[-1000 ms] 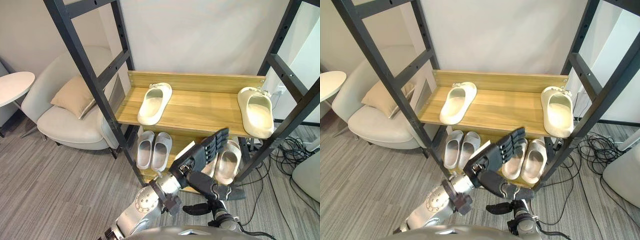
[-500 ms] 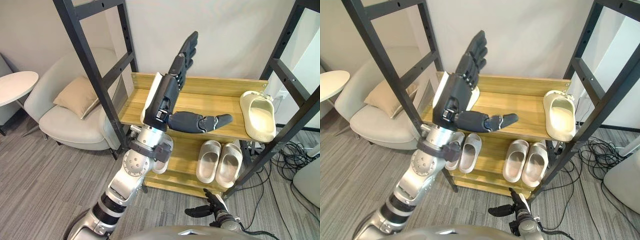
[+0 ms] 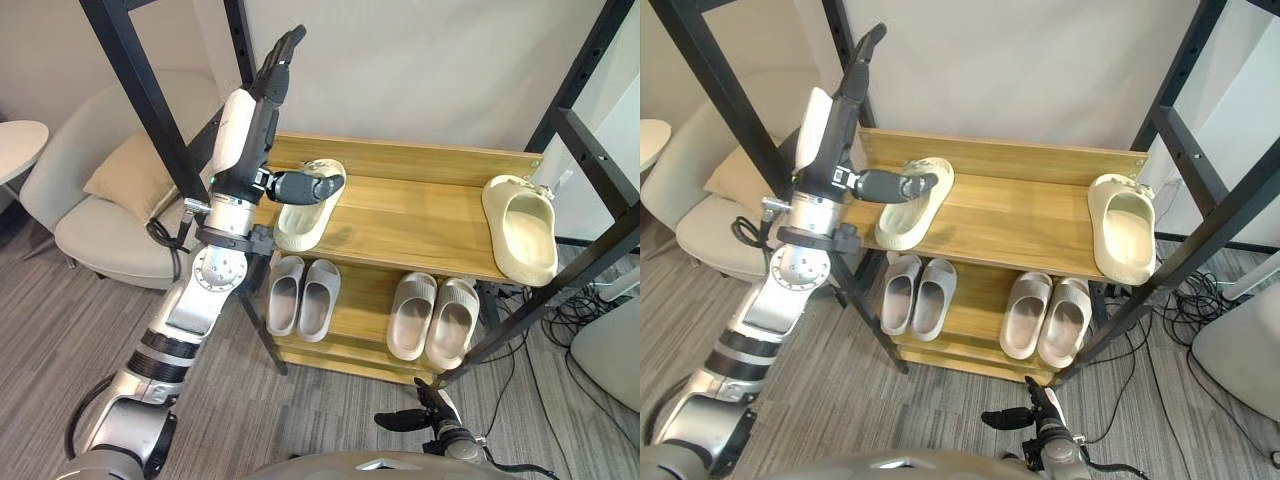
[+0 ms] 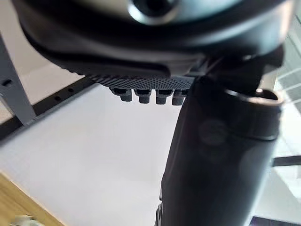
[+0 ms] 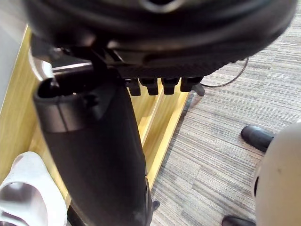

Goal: Organize the slippers on the shoe rack

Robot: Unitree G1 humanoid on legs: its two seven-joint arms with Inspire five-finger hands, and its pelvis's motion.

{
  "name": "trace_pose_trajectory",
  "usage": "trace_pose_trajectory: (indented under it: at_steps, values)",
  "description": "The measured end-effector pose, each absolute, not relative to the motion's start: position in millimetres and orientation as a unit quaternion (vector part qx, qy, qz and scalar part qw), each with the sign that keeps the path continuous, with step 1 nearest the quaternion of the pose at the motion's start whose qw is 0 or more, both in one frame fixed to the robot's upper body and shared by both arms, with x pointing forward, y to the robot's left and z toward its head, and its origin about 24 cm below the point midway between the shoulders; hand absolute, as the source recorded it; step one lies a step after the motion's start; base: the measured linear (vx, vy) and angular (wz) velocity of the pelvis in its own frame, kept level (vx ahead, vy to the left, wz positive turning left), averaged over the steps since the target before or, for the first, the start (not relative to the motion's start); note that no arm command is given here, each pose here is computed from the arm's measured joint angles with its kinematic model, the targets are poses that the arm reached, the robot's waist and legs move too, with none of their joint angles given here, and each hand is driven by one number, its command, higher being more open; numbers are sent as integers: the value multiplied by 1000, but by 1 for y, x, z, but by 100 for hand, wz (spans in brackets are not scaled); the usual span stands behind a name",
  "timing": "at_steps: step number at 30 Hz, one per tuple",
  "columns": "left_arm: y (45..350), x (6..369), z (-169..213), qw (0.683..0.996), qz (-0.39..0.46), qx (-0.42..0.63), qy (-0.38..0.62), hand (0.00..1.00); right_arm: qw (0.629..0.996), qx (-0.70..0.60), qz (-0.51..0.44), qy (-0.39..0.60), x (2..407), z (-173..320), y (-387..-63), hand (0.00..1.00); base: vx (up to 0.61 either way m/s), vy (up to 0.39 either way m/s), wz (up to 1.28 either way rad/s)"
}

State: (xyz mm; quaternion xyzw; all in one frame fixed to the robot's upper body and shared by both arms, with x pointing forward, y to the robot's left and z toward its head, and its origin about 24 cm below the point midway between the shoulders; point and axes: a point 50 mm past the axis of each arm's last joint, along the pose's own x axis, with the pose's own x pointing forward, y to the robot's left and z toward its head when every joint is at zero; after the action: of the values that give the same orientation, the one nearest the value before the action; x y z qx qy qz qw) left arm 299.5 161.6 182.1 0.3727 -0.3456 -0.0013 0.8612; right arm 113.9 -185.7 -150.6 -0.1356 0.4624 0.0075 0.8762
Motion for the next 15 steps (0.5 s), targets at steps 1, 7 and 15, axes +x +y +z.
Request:
trace_pose_trajectory:
  at_steps: [1, 7, 15]
  values:
    - [165, 302, 179, 858, 5, 389, -335, 100, 876, -136, 7, 463, 114, -151, -186, 100, 0, 0, 0]
    - [187, 310, 167, 829, 39, 476, -292, 100, 877, -135, 6, 462, 114, -150, -186, 100, -32, -4, -8]
    - [196, 315, 157, 811, 51, 520, -263, 100, 877, -135, -8, 461, 114, -150, -189, 100, 0, 0, 0]
